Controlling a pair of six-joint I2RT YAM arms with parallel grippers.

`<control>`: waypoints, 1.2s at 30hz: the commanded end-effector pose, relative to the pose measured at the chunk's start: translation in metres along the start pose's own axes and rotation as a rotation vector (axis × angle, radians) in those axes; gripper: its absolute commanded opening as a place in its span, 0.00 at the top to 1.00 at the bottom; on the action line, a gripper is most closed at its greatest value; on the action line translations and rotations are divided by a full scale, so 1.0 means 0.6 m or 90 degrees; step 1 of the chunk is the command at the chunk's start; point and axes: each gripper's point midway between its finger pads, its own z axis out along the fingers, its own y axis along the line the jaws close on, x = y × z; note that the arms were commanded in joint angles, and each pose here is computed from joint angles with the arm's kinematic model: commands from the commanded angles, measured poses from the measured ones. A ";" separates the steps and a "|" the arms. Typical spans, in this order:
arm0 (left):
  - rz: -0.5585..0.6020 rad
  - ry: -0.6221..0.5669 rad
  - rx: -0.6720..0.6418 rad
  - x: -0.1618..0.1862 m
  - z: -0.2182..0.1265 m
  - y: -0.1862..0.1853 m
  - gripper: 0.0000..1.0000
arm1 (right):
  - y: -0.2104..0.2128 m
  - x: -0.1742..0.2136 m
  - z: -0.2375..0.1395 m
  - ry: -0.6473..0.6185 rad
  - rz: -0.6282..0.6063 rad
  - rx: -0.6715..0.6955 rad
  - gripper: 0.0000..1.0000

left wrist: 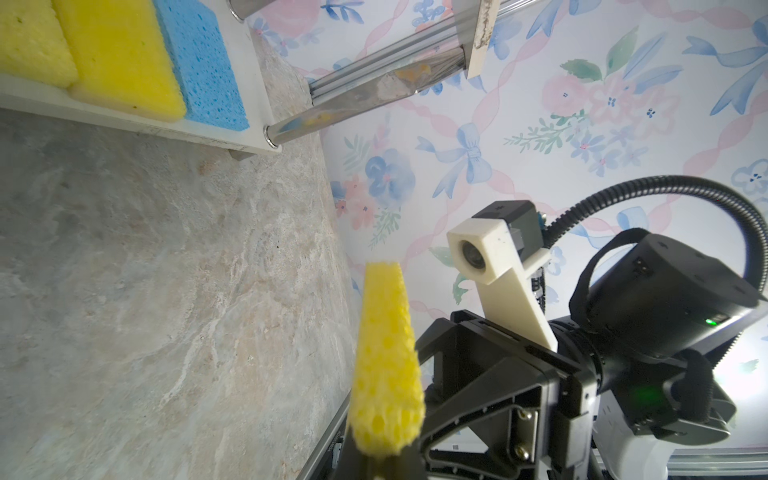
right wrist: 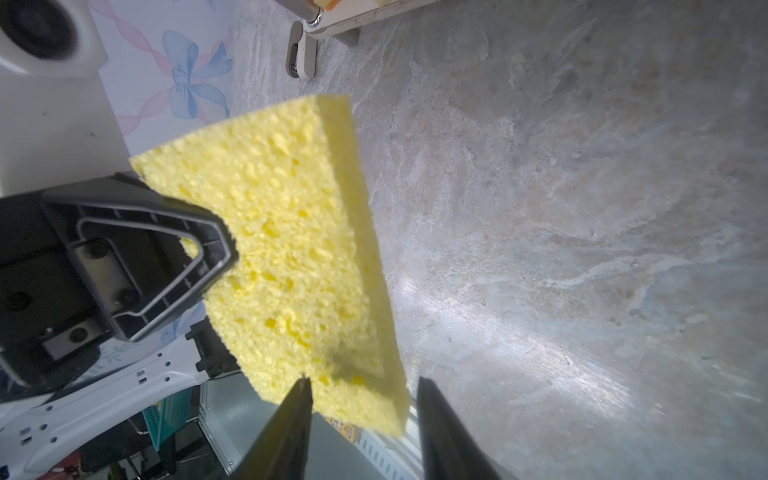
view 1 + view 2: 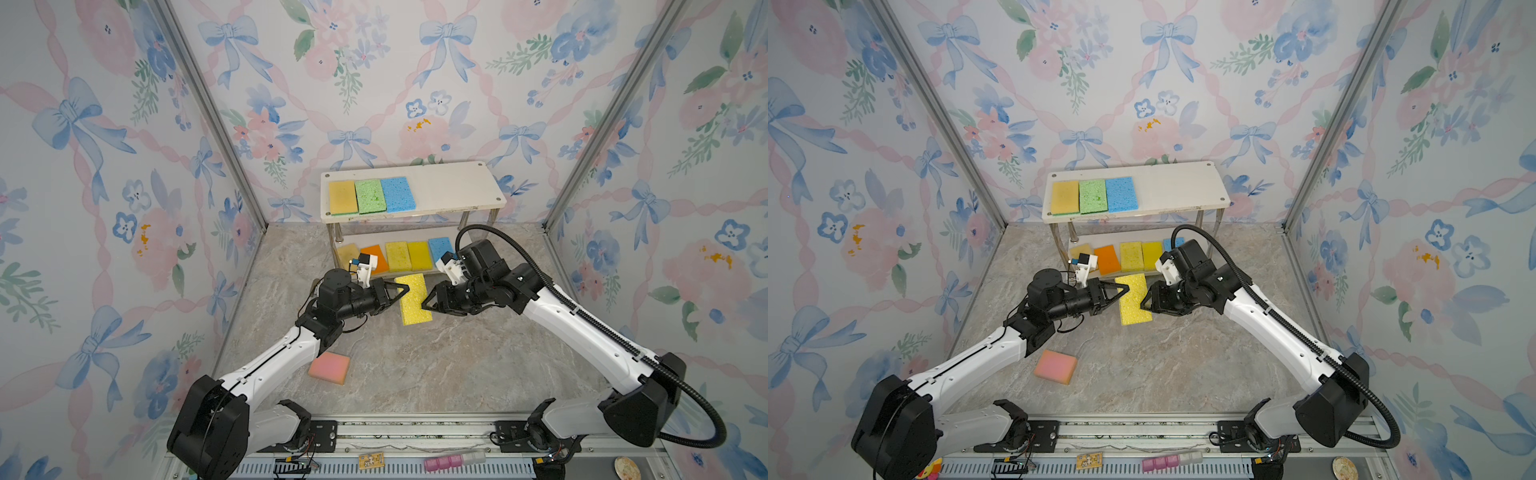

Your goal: Place and organize the cleaning sponges onto the shelf

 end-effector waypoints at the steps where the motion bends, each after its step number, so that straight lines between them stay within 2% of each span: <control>1: 0.016 -0.028 0.013 -0.027 -0.004 -0.018 1.00 | -0.012 0.004 -0.015 -0.030 0.094 -0.017 0.45; 4: 0.018 -0.034 0.018 -0.040 -0.007 -0.024 1.00 | 0.005 0.001 -0.012 -0.055 0.131 -0.078 0.41; 7: 0.014 -0.035 0.023 -0.048 -0.007 -0.028 1.00 | 0.012 0.000 -0.010 -0.070 0.144 -0.103 0.41; 22: 0.007 -0.021 0.041 -0.052 -0.011 -0.032 1.00 | 0.049 0.004 0.033 -0.048 0.115 -0.116 0.50; 27: 0.005 -0.026 0.042 -0.053 -0.015 -0.033 1.00 | 0.048 -0.003 0.030 -0.059 0.114 -0.114 0.55; 33: -0.004 -0.023 0.042 -0.049 -0.015 -0.027 1.00 | 0.047 -0.008 0.026 -0.070 0.113 -0.119 0.67; 36: -0.003 -0.023 0.046 -0.050 -0.015 -0.030 1.00 | 0.048 -0.009 0.024 -0.073 0.110 -0.121 0.69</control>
